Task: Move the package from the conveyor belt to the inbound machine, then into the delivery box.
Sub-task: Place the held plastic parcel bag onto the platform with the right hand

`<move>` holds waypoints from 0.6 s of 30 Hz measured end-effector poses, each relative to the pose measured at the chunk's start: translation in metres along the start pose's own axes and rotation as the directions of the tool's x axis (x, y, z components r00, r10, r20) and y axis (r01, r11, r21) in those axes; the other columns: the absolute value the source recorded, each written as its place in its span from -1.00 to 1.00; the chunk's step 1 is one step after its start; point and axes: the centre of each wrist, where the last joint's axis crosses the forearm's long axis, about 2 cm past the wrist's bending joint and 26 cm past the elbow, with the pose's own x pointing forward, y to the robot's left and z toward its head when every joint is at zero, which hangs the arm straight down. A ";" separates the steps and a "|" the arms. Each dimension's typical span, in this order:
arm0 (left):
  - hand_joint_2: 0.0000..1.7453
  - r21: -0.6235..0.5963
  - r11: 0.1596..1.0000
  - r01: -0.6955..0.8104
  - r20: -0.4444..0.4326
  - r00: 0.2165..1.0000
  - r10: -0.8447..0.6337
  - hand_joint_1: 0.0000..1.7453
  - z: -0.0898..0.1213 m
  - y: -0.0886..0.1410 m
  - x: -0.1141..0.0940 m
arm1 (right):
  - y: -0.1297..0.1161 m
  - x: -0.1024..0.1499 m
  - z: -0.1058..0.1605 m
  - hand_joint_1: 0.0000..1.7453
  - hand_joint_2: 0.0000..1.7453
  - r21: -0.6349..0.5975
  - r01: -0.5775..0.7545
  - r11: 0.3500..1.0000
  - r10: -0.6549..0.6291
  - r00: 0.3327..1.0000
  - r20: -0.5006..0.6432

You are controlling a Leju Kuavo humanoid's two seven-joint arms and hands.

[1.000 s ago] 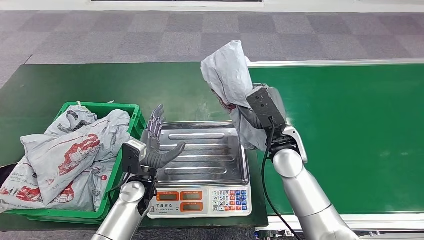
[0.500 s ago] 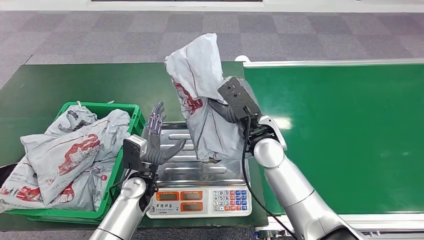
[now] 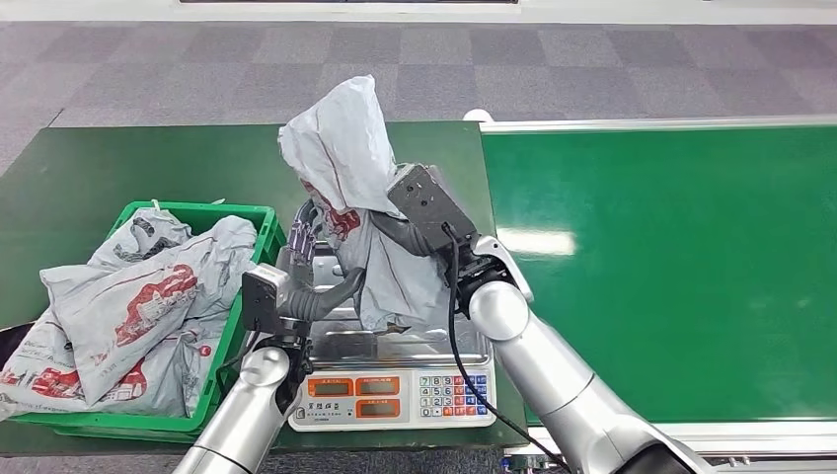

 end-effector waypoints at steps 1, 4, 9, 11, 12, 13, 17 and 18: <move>1.00 0.006 1.000 0.006 0.001 1.000 -0.006 -1.00 0.000 0.001 0.000 | 0.002 0.000 0.001 0.00 1.00 -0.002 0.007 1.000 -0.007 1.000 -0.003; 1.00 0.022 0.999 0.025 0.010 1.000 -0.025 -1.00 -0.001 0.004 0.002 | 0.009 -0.006 0.011 -1.00 1.00 -0.019 0.005 1.000 -0.005 1.000 -0.023; 1.00 0.030 0.999 0.045 0.037 0.998 -0.046 -1.00 -0.002 0.008 0.008 | 0.020 -0.023 0.043 -1.00 1.00 -0.033 -0.033 0.999 0.030 0.996 -0.085; 1.00 0.030 0.998 0.048 0.043 0.998 -0.049 -1.00 -0.001 0.009 0.010 | 0.022 -0.028 0.053 -1.00 1.00 -0.028 -0.037 0.999 0.034 0.994 -0.101; 1.00 0.030 0.998 0.049 0.045 0.998 -0.050 -1.00 -0.001 0.010 0.010 | 0.023 -0.029 0.057 -1.00 1.00 -0.026 -0.038 0.999 0.035 0.994 -0.105; 1.00 0.030 0.998 0.050 0.048 0.998 -0.051 -1.00 -0.001 0.010 0.011 | 0.023 -0.030 0.059 -1.00 1.00 -0.025 -0.040 0.999 0.037 0.994 -0.107; 1.00 0.030 0.998 0.051 0.054 0.997 -0.053 -1.00 -0.001 0.011 0.012 | 0.023 -0.031 0.064 -1.00 1.00 -0.019 -0.040 0.999 0.038 0.993 -0.113; 1.00 0.031 0.998 0.052 0.054 0.997 -0.054 -1.00 -0.001 0.011 0.012 | 0.023 -0.031 0.065 -1.00 1.00 -0.019 -0.040 0.999 0.037 0.992 -0.119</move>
